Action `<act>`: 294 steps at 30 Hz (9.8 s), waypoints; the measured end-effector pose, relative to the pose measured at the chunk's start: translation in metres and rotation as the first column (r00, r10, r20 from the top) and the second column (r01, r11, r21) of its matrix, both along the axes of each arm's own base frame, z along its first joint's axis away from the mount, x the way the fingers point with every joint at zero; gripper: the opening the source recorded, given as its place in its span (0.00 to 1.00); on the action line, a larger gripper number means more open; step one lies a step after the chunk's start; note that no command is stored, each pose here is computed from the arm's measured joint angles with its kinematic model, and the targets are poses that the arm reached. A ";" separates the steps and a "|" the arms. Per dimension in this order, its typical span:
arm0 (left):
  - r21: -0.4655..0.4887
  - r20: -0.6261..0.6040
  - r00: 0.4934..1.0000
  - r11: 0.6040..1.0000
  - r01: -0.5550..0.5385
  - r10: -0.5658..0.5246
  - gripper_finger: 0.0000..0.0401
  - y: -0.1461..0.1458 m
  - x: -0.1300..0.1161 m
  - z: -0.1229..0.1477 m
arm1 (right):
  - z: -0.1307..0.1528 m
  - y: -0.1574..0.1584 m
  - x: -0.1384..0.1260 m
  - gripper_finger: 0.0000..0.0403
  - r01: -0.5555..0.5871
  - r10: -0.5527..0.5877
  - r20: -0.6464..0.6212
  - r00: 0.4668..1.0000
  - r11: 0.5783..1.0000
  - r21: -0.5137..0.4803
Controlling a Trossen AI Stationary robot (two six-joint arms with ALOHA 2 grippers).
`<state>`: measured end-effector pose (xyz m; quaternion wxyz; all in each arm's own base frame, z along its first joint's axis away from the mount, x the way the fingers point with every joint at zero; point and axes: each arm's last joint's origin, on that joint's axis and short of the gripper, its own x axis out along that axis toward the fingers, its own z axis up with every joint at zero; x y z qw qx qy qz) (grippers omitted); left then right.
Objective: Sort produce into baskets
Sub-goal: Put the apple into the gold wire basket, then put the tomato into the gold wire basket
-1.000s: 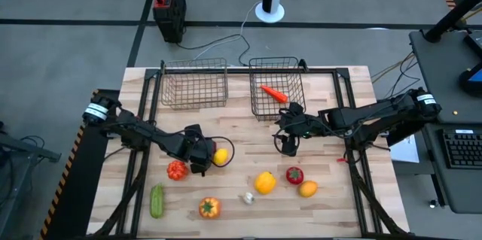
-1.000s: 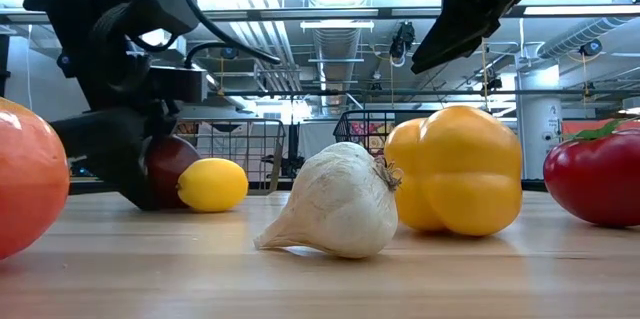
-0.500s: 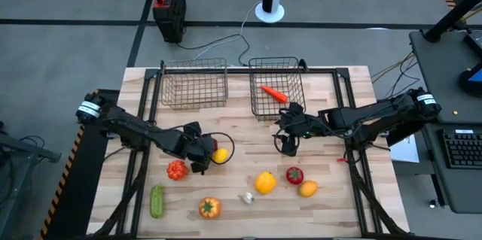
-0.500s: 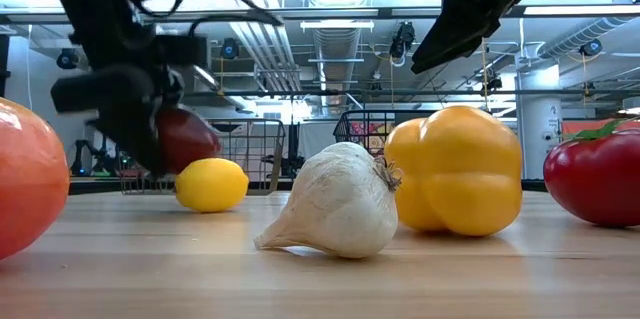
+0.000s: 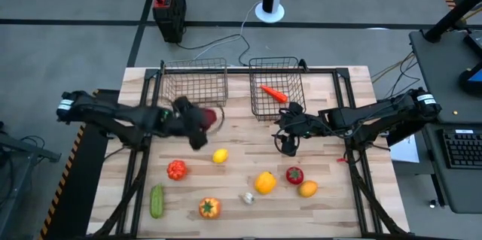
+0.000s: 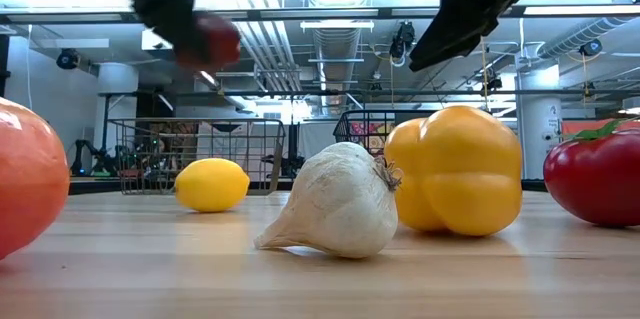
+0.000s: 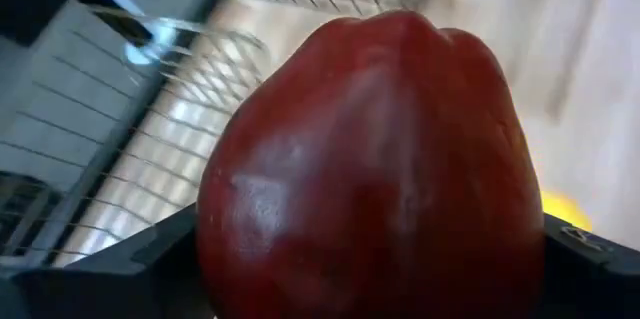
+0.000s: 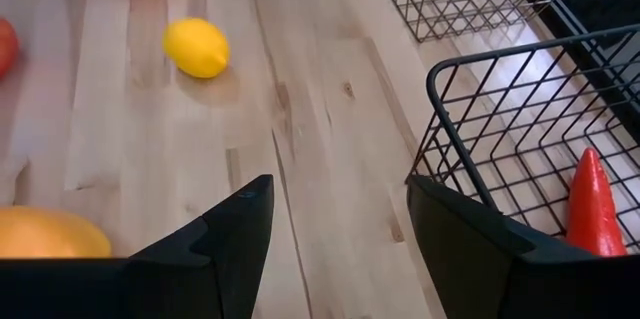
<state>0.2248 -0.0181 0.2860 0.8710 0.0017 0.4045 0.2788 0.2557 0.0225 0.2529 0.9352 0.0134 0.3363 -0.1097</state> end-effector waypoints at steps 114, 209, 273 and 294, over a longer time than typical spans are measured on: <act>-0.398 -0.185 0.976 0.917 0.029 -0.111 0.96 -0.089 0.017 -0.046 | 0.026 0.073 -0.062 0.56 0.514 -0.252 -0.615 0.747 0.805 0.295; -0.099 -0.247 0.969 0.995 -0.030 0.004 0.96 -0.075 0.006 -0.047 | -0.095 0.118 0.022 0.93 0.454 -0.132 -0.741 0.658 0.855 0.251; 0.039 0.582 0.721 0.898 0.438 -0.377 0.96 -0.085 0.044 -0.046 | 0.023 0.108 0.071 0.79 -0.246 0.303 0.174 0.937 0.926 -0.287; -0.421 0.857 0.482 0.786 0.453 0.182 0.96 -0.057 0.037 -0.051 | 0.023 0.094 0.074 0.80 -0.185 0.260 0.087 0.962 0.850 -0.493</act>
